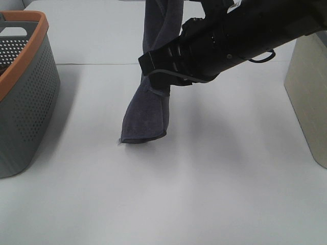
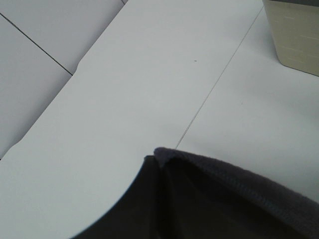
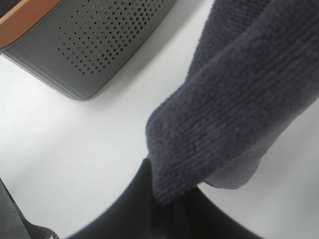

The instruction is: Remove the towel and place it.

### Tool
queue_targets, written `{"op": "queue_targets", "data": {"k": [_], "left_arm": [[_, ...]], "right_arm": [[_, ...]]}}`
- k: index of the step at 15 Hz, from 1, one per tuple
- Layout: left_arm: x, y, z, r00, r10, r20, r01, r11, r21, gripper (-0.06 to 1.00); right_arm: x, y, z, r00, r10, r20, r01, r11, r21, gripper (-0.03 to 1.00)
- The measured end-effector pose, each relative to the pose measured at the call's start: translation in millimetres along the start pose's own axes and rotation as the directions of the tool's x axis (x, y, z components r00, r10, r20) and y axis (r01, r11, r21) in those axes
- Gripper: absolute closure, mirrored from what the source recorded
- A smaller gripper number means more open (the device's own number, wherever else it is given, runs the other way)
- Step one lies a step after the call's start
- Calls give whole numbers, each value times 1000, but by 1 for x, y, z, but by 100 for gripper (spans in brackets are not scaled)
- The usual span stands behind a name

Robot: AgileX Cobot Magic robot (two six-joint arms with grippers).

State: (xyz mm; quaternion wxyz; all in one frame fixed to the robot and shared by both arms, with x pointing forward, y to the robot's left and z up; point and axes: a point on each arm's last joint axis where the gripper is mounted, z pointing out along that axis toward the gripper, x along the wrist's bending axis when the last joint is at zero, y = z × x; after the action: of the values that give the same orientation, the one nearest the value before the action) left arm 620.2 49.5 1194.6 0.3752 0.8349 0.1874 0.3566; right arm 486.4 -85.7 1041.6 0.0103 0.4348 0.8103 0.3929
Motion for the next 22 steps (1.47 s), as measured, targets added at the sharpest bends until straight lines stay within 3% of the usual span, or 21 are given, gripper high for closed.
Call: {"op": "queue_targets", "data": {"k": [12, 15, 22], "left_arm": [[0, 0, 0, 1000, -3, 2, 3, 1000, -1, 94], [-1, 0, 0, 1000, -12, 11, 12, 1000, -4, 94], [-2, 1, 0, 1000, -20, 18, 20, 1000, -8, 94]], "right_arm": [[-1, -4, 0, 999, 31, 8, -31, 999, 40, 95], [-1, -4, 0, 999, 39, 10, -39, 998, 45, 88], [-1, -7, 0, 999, 48, 19, -49, 996, 71, 86]]}}
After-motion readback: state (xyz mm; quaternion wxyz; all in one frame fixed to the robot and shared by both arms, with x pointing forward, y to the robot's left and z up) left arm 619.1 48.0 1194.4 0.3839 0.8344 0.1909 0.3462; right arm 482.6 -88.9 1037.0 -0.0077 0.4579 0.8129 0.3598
